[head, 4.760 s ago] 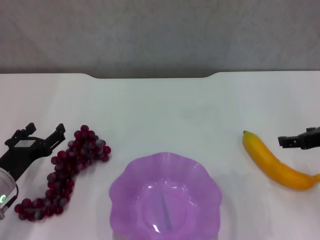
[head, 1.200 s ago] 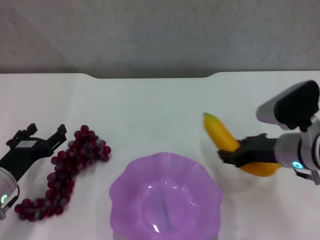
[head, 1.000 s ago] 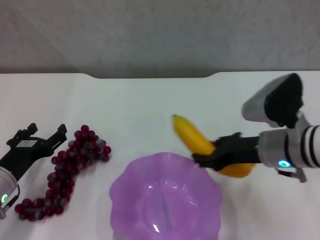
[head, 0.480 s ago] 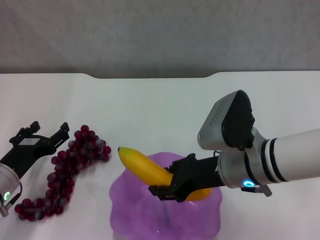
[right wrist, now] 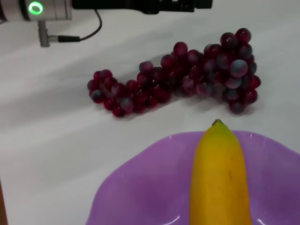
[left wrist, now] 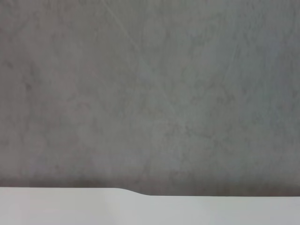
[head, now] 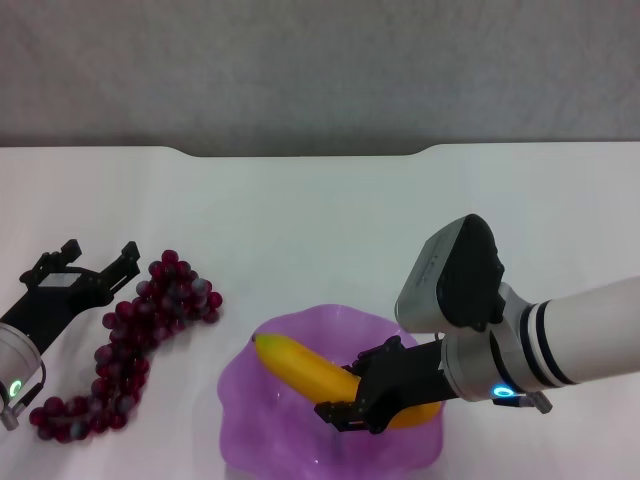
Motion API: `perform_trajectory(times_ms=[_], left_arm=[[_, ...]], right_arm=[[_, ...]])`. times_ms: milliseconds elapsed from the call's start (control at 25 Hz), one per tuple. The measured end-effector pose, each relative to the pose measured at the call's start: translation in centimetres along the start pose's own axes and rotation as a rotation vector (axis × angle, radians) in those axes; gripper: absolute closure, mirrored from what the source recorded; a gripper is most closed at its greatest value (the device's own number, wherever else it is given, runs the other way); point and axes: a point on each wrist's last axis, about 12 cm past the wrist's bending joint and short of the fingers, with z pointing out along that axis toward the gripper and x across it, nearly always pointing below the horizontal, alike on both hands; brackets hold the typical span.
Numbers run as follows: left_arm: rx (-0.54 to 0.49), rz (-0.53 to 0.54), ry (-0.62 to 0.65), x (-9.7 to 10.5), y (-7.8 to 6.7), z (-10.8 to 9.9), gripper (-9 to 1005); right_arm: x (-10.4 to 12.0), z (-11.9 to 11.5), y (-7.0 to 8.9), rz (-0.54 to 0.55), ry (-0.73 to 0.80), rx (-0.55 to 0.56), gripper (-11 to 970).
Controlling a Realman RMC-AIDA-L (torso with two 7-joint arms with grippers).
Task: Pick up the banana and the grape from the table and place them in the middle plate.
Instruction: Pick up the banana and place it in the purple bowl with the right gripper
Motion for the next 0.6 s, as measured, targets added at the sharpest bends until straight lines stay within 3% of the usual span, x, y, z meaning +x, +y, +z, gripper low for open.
perform_trajectory(times_ms=[400,600], left_arm=[[0.009,0.005,-0.002,-0.15,-0.18,0.23,103],[0.003,0.005,0.009,-0.01,-0.11,0.21,103]], right_arm=[[0.00,0.17,-0.52,-0.055,-0.041,0.081,442],[0.02,0.18,-0.76,-0.057,-0.054,0.110,308]])
